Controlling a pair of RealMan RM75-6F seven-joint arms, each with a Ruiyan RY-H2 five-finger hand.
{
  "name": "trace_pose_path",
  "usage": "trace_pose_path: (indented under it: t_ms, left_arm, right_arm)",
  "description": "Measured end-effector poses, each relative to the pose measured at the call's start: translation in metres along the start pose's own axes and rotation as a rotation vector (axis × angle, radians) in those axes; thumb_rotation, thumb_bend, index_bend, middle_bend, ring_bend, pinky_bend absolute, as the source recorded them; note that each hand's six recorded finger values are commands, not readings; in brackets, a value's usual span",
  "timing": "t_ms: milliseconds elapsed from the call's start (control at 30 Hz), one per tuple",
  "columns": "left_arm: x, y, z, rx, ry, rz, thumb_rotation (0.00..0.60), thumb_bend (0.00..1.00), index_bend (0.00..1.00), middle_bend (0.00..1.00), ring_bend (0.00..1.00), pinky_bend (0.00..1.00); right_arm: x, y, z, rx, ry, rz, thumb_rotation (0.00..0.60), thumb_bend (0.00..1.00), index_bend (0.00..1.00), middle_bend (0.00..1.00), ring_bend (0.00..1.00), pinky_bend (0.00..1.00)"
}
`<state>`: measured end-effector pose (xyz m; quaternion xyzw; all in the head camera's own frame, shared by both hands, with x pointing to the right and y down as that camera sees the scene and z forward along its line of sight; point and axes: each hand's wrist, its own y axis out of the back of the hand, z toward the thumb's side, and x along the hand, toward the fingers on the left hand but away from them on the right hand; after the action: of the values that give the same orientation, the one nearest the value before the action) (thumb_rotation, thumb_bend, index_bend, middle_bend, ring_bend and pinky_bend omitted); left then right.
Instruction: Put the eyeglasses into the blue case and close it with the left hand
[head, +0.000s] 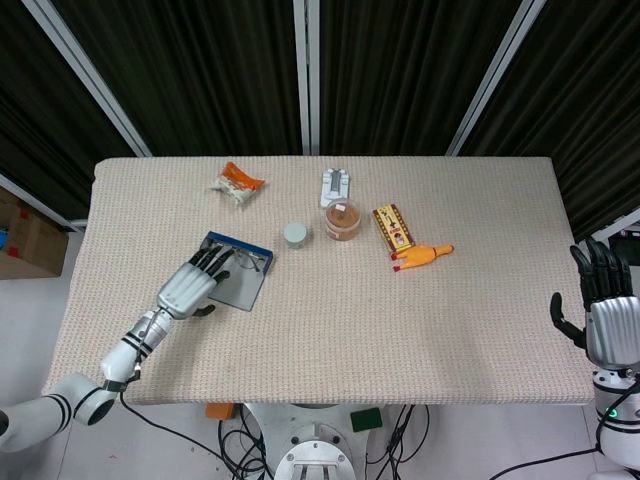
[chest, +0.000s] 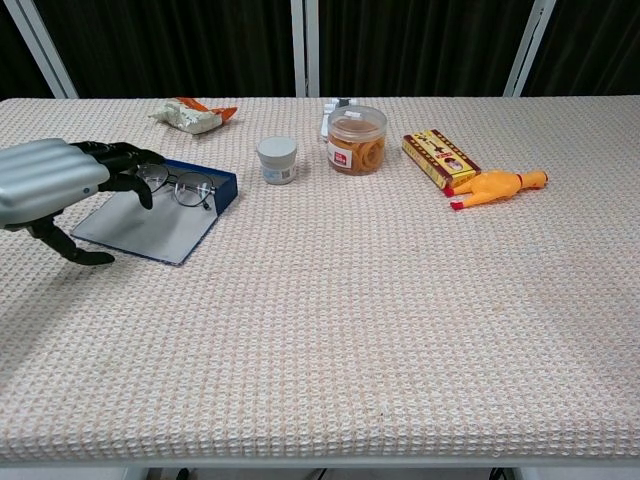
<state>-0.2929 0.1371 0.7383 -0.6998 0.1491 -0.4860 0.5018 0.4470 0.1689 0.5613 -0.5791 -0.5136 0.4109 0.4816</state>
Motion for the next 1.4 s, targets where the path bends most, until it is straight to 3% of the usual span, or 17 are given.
trace_pose_path:
  t_ms: [1200, 1400]
  left_arm:
    - [0.014, -0.013, -0.002, 0.039, -0.022, -0.123, 0.600, 0.15, 0.29, 0.00, 0.00, 0.14]
    - [0.019, -0.011, -0.001, 0.031, -0.016, -0.104, 0.600, 0.16, 0.36, 0.00, 0.00, 0.14]
  right_arm:
    - [-0.001, -0.008, -0.004, 0.003, -0.010, 0.020, 0.600, 0.58, 0.00, 0.00, 0.00, 0.00]
    - [0.000, -0.009, -0.006, 0.002, -0.013, 0.021, 0.600, 0.58, 0.00, 0.00, 0.00, 0.00]
